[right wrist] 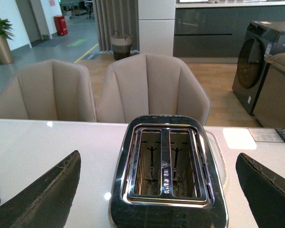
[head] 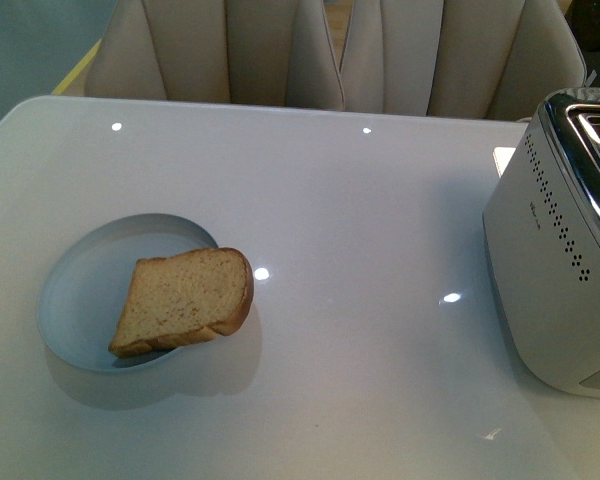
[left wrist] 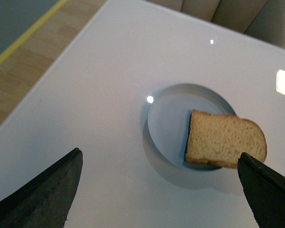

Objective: Left arm holds plate, right arm toasts bread

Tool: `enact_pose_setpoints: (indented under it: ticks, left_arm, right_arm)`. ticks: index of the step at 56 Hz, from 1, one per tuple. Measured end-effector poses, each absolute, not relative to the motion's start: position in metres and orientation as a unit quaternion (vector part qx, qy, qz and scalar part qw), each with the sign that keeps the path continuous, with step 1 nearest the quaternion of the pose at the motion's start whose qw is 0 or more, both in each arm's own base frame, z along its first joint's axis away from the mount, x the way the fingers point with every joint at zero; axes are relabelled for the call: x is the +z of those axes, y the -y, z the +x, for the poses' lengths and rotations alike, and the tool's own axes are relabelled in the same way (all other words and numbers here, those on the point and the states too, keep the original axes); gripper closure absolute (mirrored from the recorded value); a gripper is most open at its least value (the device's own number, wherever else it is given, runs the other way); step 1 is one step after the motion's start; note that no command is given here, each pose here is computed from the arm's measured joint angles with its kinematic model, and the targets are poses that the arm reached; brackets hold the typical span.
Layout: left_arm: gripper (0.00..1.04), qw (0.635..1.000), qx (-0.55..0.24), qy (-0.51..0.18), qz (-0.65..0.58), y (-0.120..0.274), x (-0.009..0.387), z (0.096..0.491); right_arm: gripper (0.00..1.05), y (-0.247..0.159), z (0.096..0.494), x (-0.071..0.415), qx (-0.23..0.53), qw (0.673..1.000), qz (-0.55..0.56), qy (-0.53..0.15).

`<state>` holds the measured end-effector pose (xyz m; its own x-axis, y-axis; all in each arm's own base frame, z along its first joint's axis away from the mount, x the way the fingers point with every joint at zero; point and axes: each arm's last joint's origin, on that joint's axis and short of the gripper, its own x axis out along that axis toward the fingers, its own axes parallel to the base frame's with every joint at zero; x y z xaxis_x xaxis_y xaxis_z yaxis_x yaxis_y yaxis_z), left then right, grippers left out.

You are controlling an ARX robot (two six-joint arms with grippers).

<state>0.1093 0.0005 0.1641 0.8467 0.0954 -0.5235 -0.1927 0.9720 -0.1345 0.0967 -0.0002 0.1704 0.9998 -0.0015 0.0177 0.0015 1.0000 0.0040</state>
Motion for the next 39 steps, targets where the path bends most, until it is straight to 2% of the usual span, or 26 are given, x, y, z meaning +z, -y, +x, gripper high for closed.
enact_pose_setpoints:
  ticks: [18, 28, 39]
  left_arm:
    - [0.07, 0.956, 0.037, -0.26, -0.133, 0.0, 0.169, 0.166]
    - [0.07, 0.948, 0.038, -0.283, -0.141, -0.005, 0.145, 0.207]
    - [0.07, 0.931, 0.063, -0.325, -0.151, -0.015, 0.097, 0.236]
  right_arm:
    - [0.09, 0.0, 0.097, 0.17, -0.001, 1.0, 0.002, 0.009]
    - [0.09, 0.0, 0.097, 0.17, -0.001, 1.0, 0.002, 0.009]
    - [0.09, 0.0, 0.097, 0.17, -0.001, 1.0, 0.002, 0.009]
